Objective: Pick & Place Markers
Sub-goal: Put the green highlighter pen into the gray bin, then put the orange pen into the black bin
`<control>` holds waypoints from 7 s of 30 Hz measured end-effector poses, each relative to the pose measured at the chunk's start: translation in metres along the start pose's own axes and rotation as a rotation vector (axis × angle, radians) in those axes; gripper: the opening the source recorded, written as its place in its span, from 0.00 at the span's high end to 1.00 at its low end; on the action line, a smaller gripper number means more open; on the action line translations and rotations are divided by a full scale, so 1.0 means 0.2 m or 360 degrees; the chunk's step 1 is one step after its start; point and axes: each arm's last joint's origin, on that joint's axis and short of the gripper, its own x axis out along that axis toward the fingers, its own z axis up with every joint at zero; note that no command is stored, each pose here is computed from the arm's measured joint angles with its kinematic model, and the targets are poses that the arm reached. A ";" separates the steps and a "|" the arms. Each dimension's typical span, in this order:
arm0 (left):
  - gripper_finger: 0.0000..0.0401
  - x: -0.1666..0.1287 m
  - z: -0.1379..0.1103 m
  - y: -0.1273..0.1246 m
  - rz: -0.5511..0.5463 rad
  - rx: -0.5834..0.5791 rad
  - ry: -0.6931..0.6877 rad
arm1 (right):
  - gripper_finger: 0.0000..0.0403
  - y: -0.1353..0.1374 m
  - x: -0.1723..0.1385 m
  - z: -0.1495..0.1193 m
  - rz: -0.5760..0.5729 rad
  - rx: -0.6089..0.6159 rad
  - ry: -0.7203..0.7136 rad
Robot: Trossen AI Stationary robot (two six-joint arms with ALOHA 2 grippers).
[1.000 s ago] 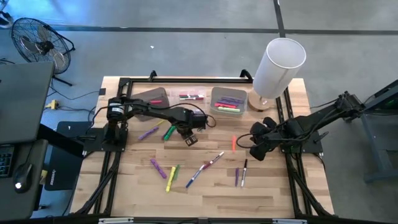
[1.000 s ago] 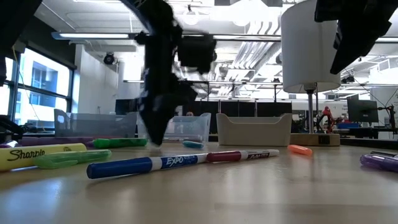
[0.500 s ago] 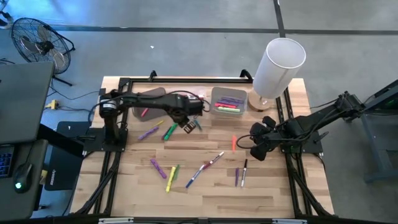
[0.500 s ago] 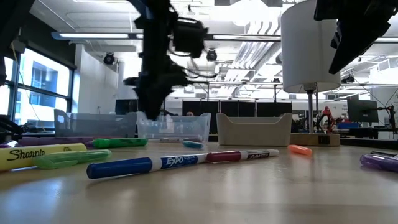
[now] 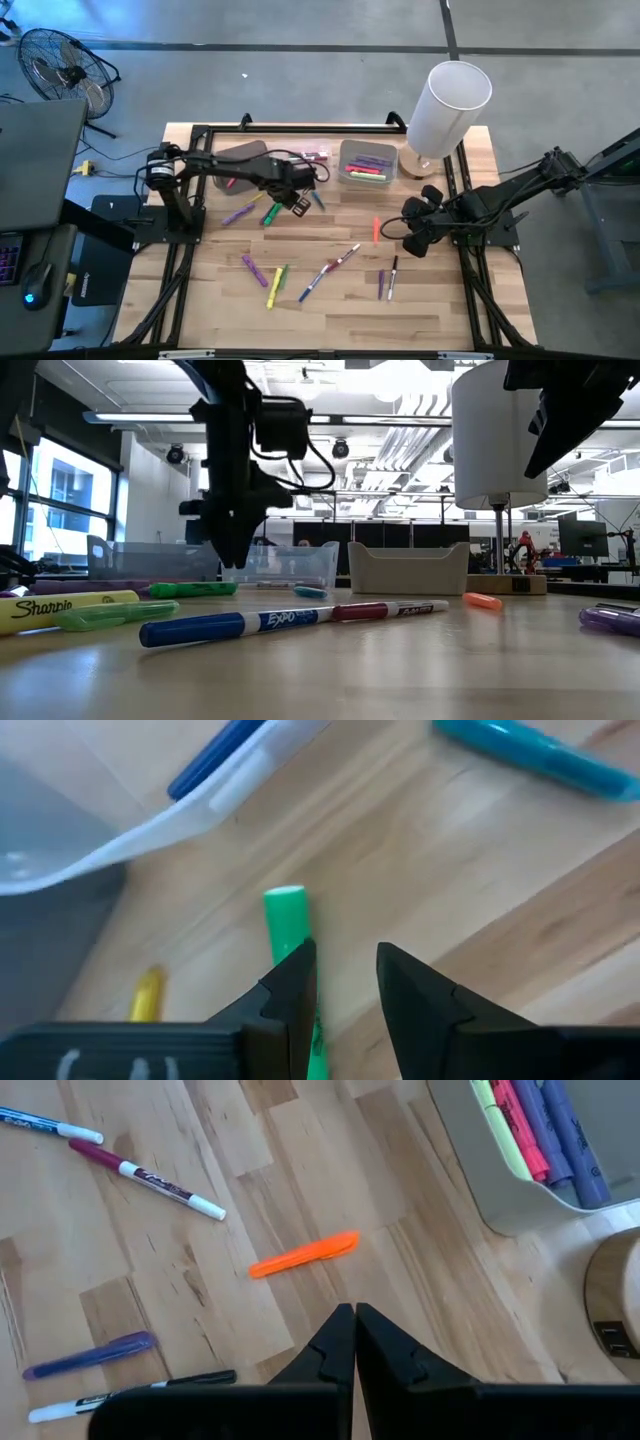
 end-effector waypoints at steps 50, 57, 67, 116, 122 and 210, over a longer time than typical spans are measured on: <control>0.83 -0.10 0.07 -0.15 -0.0306 0.0029 -0.0090 | 1.00 0.00 0.00 0.00 0.0008 -0.0008 -0.0013; 0.83 -0.36 0.23 -0.23 -0.0393 0.0113 -0.0494 | 1.00 0.00 0.00 0.01 -0.0022 -0.0023 -0.0039; 0.83 -0.38 0.57 -0.21 -0.0611 0.0113 -0.0918 | 1.00 -0.01 0.00 0.02 -0.0129 0.0036 -0.0149; 0.99 -0.28 0.19 -0.59 -0.0439 0.1105 -0.0467 | 1.00 0.05 -0.02 0.11 0.0030 0.0530 -0.0476; 1.00 -0.28 -0.09 -0.37 -0.0569 0.0987 -0.0553 | 1.00 0.09 0.04 0.14 0.0081 0.0772 -0.0448; 0.58 -0.67 -0.24 -0.40 -0.1266 0.0377 -0.1926 | 0.93 0.16 0.08 0.68 0.0601 -0.0052 -0.1039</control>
